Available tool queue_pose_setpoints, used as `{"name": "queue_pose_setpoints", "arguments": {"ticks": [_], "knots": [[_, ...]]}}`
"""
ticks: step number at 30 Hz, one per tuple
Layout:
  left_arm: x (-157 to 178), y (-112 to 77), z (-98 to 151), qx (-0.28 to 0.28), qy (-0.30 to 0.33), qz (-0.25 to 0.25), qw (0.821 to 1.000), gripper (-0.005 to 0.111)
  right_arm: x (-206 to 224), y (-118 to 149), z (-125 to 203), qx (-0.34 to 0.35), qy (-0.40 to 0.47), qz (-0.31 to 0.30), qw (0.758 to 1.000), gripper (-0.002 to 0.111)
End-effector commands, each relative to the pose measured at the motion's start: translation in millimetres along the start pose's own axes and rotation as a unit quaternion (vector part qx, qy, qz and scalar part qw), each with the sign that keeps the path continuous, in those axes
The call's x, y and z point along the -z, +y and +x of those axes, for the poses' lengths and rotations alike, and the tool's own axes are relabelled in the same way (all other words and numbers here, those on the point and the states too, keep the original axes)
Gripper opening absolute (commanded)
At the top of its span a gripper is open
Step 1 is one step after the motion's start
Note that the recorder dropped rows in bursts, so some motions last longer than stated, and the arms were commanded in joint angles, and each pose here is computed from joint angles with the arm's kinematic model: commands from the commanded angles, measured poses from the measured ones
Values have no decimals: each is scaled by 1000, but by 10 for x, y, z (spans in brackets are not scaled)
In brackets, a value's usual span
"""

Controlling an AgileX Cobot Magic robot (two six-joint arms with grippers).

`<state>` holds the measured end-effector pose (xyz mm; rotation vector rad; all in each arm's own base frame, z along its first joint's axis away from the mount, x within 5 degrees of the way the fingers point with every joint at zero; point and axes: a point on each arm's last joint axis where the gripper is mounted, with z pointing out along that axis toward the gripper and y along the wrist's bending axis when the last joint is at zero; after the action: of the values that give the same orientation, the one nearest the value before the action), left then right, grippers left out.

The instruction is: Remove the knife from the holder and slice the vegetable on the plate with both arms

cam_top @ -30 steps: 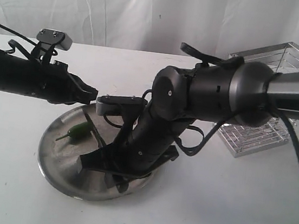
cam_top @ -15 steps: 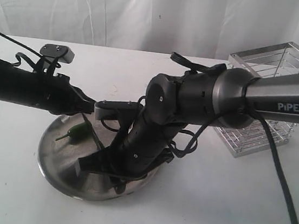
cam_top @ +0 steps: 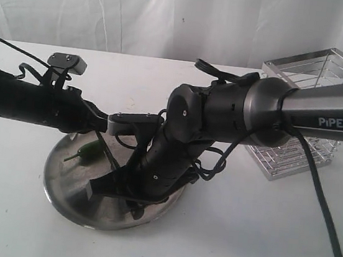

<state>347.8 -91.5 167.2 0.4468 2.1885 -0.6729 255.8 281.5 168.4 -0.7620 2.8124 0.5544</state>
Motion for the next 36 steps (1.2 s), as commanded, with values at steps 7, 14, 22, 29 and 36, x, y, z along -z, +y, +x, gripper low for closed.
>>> {"name": "queue_pose_setpoints", "arguments": {"ticks": [7,14,22,29,36], "knots": [[13,-5,-5,-13,-7,6,1000,0,9,8,-39,6,-19,1,1000,0],[13,-4,-7,-11,-8,6,1000,0,-70,-25,-22,-8,-7,9,1000,0],[8,-1,-1,-11,-7,6,1000,0,-87,-31,-22,-8,-7,10,1000,0],[-221,121,263,10,31,14,999,0,-87,-31,-15,-8,-3,10,1000,0],[-244,233,337,-8,56,-38,998,0,-87,-30,-13,-8,-2,10,1000,0]]}}
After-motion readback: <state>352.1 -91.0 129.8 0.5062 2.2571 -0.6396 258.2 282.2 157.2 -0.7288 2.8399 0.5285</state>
